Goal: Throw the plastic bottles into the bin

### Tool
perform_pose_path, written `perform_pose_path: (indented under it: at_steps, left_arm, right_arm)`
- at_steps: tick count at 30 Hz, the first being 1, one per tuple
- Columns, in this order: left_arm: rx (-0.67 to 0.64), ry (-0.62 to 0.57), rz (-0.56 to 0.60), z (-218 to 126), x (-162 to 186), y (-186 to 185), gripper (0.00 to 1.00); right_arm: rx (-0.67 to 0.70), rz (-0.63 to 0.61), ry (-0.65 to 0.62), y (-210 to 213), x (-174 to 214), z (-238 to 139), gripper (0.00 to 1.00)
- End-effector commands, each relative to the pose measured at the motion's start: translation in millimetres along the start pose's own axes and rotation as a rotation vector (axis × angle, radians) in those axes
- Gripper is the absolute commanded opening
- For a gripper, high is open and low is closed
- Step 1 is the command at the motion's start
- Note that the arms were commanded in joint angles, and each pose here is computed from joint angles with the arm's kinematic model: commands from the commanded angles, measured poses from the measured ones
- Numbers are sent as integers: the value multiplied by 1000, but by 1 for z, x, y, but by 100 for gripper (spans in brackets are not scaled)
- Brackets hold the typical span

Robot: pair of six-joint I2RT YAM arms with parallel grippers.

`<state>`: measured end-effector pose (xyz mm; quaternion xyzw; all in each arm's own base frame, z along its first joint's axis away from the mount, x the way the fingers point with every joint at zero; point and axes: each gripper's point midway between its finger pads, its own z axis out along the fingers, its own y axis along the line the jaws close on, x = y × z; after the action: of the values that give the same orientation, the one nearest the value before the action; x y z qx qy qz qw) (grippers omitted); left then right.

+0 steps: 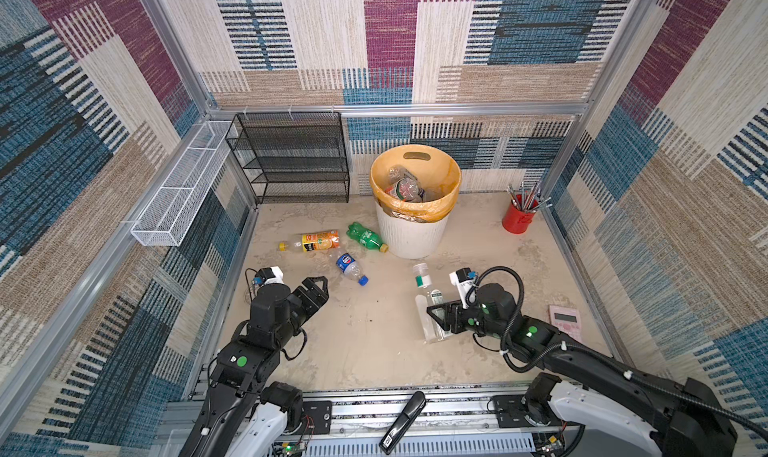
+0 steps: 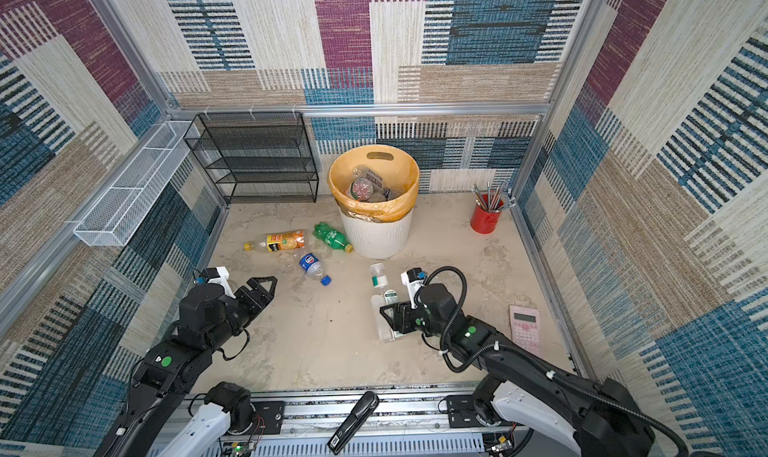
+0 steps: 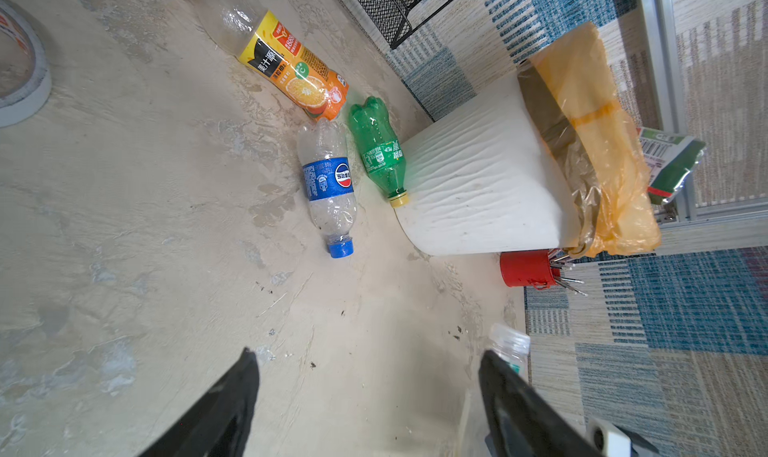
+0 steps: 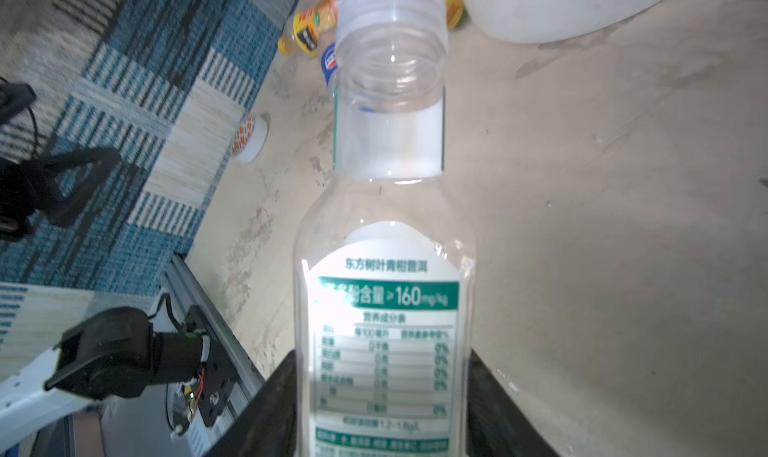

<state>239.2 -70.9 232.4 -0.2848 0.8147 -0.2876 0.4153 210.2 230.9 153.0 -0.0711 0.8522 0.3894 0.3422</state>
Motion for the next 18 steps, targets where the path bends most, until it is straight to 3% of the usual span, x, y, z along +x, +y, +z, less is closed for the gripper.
perform_pose_path:
  at_steps: [1,9,18]
  left_arm:
    - [47,-23,16,-1,-8,-15,84]
    - [59,-42,-10,3,-13,-18,84]
    - [66,-46,-20,2,-15,-21,84]
  right_arm:
    - [-44,126,-195,5,-30,-21,58]
    - [-93,214,-466,4,-58,-78,59]
    - [-179,225,-686,25,-100,-125,59]
